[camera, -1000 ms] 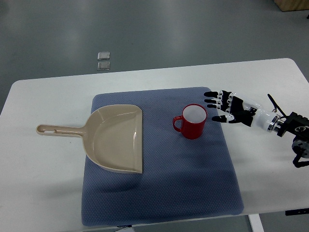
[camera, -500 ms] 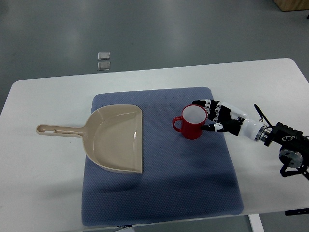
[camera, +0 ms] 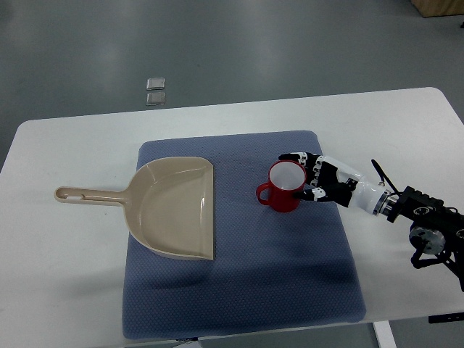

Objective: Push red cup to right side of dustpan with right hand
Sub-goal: 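Move the right hand down to the red mug's side farthest from the dustpan, then push the red mug with the right hand toward the dustpan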

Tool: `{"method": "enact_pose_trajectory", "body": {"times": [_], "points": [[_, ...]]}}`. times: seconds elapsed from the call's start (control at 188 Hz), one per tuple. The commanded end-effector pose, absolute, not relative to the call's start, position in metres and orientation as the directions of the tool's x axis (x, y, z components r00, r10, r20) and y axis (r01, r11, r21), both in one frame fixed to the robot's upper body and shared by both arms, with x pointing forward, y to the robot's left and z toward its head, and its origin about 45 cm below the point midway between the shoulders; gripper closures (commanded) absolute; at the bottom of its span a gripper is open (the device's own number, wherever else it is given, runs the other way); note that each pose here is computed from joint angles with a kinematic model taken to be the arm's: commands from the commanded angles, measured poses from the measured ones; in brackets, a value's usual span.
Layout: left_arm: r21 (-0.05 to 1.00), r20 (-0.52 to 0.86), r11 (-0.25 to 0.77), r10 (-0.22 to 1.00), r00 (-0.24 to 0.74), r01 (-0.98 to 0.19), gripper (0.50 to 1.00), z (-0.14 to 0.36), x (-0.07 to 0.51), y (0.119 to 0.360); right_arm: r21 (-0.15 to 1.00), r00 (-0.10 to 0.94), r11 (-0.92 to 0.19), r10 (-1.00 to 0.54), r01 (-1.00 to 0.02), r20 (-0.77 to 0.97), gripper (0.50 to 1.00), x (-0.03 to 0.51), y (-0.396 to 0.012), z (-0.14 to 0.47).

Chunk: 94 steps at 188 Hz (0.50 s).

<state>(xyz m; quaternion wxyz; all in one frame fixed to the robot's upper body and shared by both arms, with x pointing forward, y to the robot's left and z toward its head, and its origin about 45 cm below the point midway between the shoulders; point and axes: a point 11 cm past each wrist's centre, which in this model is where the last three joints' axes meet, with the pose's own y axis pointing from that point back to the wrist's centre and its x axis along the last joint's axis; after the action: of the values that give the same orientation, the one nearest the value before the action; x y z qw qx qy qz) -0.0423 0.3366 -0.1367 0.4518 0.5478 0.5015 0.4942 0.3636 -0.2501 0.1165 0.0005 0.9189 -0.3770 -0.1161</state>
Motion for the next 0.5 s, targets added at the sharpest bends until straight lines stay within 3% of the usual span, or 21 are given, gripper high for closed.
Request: {"method": "enact_pose_trajectory", "body": {"times": [0.0,0.495], "points": [[0.991,0.089,-0.090,0.996,0.009,0.102,0.500,-0.137,-0.042,0.337,0.094,0.696,-0.720,-0.690,-0.687,-0.201,0.566,0.363,-0.245,0.115],[0.991,0.088,-0.088,0.996,0.009,0.102,0.500,-0.137,-0.042,0.337,0.098,0.691,-0.707,-0.706,-0.700,-0.153,0.566,0.362,-0.222,0.107]]}}
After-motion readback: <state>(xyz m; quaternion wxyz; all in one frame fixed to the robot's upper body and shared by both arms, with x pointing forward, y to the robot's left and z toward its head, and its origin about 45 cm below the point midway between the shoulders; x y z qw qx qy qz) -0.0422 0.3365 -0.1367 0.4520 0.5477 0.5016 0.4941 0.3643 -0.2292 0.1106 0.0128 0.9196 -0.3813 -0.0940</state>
